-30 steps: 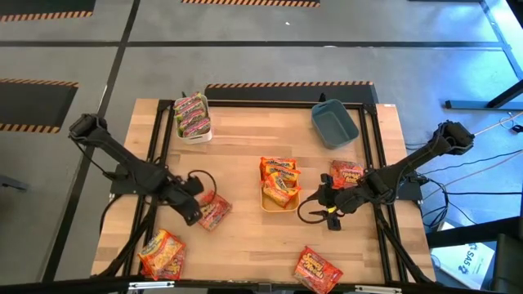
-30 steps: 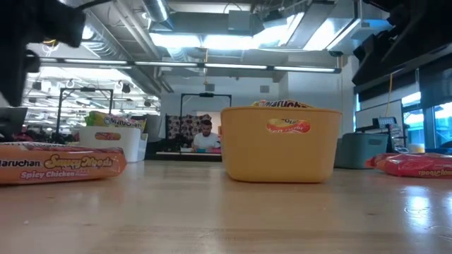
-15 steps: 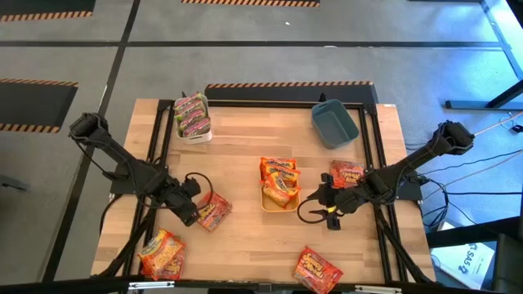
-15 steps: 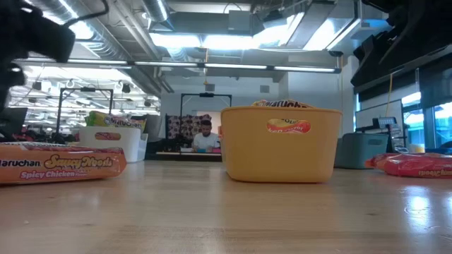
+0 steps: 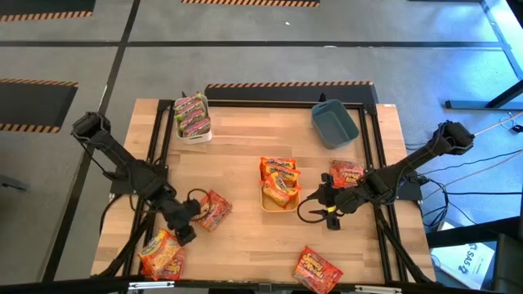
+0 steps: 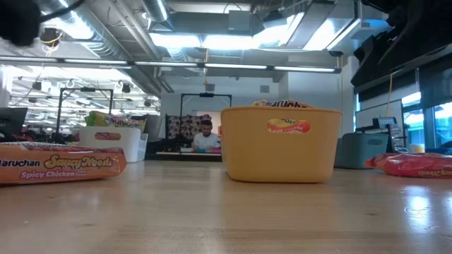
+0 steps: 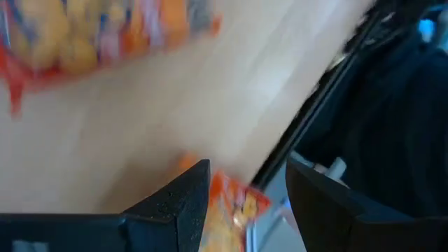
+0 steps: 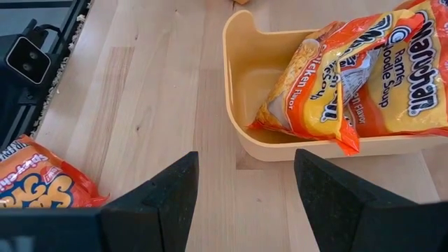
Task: Sort Maruchan noodles
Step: Put the orange noodle pack into the yellow bin
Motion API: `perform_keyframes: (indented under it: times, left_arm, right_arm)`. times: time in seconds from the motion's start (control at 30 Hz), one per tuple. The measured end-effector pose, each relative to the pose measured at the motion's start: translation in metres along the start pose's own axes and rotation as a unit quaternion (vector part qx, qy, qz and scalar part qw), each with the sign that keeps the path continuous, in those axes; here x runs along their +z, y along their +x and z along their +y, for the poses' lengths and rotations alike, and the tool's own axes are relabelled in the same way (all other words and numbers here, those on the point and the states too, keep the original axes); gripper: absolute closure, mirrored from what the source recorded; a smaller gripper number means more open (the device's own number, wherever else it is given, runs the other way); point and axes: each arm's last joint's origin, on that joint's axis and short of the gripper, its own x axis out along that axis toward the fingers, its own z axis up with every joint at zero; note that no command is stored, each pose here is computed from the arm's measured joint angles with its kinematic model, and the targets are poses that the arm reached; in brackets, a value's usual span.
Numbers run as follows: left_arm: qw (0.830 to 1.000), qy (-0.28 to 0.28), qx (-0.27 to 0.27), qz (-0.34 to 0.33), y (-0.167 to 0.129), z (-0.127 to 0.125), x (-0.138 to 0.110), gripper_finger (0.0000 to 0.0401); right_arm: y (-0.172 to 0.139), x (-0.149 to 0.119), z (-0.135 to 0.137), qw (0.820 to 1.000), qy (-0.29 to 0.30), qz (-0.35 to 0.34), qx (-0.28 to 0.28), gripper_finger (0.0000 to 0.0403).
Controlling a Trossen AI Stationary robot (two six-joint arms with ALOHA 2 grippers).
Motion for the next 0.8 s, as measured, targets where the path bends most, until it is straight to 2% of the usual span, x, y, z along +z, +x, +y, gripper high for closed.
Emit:
perform_keyframes:
  times: [0.1,0.23,0.5,0.67,0.73,0.8]
  left_arm:
    - [0.998,-0.053,0.019,0.030,0.002,0.002,-0.014,0.0220]
    - [0.995,-0.089,0.016,0.044,0.003,0.000,-0.031,0.0220]
    - [0.987,-0.116,0.044,0.099,0.001,0.004,-0.059,0.0220]
    - [0.977,-0.154,0.132,0.062,-0.009,0.025,-0.060,0.0220]
    - [0.973,-0.152,0.170,0.044,-0.012,0.033,-0.058,0.0220]
    - [0.974,-0.139,0.177,0.014,-0.012,0.035,-0.057,0.0220]
  right_arm:
    - [0.000,0.000,0.000,1.000,0.000,0.000,0.000,0.0182]
    - [0.000,0.000,0.000,1.000,0.000,0.000,0.000,0.0182]
    - [0.000,0.000,0.000,1.000,0.004,0.000,0.000,0.0182]
    - [0.000,0.000,0.000,1.000,0.004,-0.002,-0.003,0.0182]
    - [0.000,0.000,0.000,1.000,0.007,-0.003,-0.004,0.0182]
    - [0.000,0.000,0.000,1.000,0.015,-0.003,-0.004,0.0182]
